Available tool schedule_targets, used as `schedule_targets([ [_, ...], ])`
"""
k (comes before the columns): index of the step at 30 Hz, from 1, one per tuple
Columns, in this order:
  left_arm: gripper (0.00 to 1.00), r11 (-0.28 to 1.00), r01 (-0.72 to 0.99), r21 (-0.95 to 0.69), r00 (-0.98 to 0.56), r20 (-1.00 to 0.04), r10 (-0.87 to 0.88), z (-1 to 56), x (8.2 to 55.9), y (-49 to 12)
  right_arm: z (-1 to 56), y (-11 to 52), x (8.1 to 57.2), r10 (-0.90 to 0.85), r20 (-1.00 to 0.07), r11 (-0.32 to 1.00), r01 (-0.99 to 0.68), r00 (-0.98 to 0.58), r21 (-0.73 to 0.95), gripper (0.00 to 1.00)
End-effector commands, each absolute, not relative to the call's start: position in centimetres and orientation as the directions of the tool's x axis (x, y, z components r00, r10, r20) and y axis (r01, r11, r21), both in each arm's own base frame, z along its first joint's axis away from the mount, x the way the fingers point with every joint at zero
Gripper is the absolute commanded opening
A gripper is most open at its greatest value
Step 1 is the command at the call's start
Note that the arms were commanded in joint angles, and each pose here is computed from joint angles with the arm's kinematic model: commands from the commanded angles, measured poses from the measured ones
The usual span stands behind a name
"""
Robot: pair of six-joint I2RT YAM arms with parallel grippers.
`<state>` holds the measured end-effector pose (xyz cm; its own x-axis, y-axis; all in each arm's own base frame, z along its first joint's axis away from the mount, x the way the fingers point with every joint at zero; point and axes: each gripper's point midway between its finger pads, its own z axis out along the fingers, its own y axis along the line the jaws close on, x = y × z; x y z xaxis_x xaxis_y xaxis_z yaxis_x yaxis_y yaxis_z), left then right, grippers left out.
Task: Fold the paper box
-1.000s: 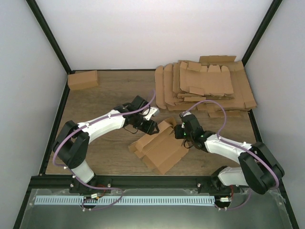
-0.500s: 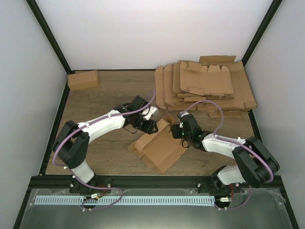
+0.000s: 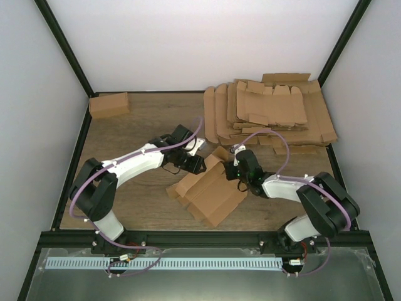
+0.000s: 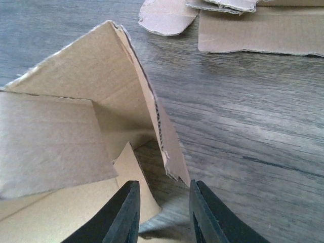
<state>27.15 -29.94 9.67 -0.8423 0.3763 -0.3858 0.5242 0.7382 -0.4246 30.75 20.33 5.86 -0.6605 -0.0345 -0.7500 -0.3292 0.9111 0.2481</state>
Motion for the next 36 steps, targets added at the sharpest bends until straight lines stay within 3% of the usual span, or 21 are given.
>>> schedule_targets([
  [1,0.43,0.739,0.526,-0.422,-0.84,-0.394,0.373,9.7,27.9,-30.2,7.4,21.3,32.9,-0.068,-0.806,0.915,-0.359,-0.587,0.184,0.27],
  [7,0.43,0.733,0.535,-0.42,-0.835,-0.397,0.381,9.8,27.7,-30.2,7.1,21.7,33.0,-0.096,-0.818,0.904,-0.394,-0.568,0.168,0.19],
  [12,0.43,0.746,0.534,-0.398,-0.832,-0.403,0.381,9.8,28.0,-29.9,7.2,22.1,33.0,-0.094,-0.82,0.899,-0.403,-0.564,0.174,0.01],
  [26,0.41,0.844,0.428,-0.323,-0.853,-0.454,0.259,11.3,31.4,-26.1,11.0,25.2,32.9,-0.048,-0.824,0.885,-0.407,-0.565,0.227,0.01],
  [36,0.41,0.813,0.451,-0.368,-0.847,-0.462,0.261,11.3,30.3,-26.4,10.7,24.7,30.6,0.032,-0.733,0.898,-0.302,-0.68,0.32,0.01],
])
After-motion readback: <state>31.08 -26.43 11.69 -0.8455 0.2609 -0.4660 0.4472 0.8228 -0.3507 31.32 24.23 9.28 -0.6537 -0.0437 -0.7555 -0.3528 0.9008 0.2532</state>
